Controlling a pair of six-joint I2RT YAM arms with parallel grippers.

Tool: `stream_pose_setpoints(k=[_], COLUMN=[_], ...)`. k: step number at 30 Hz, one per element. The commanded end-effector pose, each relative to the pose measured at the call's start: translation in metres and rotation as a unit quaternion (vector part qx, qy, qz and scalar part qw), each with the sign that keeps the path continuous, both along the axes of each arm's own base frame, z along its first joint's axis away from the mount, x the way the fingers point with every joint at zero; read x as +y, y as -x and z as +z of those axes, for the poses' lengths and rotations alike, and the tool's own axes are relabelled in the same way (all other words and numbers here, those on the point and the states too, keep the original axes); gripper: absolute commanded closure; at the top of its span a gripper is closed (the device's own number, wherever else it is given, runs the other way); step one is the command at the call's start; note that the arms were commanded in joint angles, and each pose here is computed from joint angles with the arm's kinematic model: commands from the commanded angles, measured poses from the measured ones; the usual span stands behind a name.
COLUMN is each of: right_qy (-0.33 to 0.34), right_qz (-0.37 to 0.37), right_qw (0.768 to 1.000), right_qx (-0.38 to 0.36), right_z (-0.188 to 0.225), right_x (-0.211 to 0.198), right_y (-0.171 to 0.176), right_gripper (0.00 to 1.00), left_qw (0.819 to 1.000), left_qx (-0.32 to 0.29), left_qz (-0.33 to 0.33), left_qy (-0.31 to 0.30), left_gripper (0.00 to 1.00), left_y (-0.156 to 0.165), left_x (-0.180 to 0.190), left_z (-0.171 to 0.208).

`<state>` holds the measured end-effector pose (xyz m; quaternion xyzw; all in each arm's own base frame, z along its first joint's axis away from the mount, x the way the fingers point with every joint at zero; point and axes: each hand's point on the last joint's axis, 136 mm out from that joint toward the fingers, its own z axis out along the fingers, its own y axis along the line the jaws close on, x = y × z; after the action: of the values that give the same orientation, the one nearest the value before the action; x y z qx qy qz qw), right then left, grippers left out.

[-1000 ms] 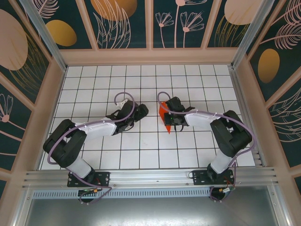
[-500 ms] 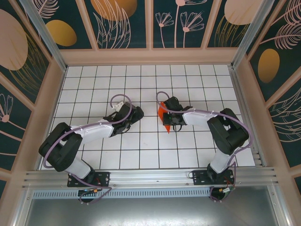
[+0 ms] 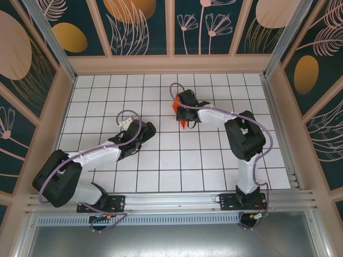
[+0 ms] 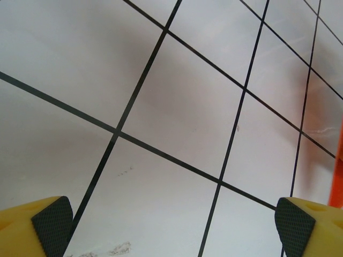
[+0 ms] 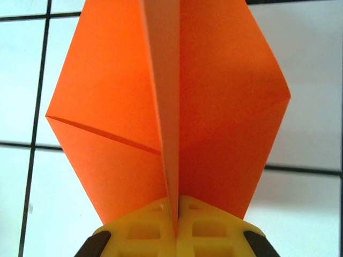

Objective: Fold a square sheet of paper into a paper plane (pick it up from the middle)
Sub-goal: Move the paper plane to the top-center of the table.

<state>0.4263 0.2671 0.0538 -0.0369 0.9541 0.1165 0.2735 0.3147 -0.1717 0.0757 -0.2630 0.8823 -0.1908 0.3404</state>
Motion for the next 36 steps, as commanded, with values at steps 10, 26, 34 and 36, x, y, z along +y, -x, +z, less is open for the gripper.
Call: stream_pose_setpoints(k=[10,26,34,36], right_qy=[0.054,0.015,-0.024,-0.019], right_qz=[-0.001,-0.027,-0.082,-0.123], right_qw=[0.997,0.999,0.988,0.977], right_qx=[0.051,-0.019,-0.125,-0.171], right_z=[-0.041,0.047,0.143,0.166], right_x=[-0.013,-0.007,-0.044,-0.079], right_y=[-0.015,-0.035,-0.043,-0.044], right_gripper=[0.90,0.72,0.46,0.36], left_qw=[1.000,0.993,0.963,0.953], left_qx=[0.010,-0.054,-0.135,-0.157], left_qz=[-0.008,0.019,0.054,0.068], left_qy=[-0.019,-0.103,-0.227,-0.249], left_gripper=[0.02,0.01,0.01,0.01], left_y=[0.007,-0.031,-0.058,-0.061], left_x=[0.008,0.036,0.074,0.090], left_z=[-0.009,0.047,0.116,0.131])
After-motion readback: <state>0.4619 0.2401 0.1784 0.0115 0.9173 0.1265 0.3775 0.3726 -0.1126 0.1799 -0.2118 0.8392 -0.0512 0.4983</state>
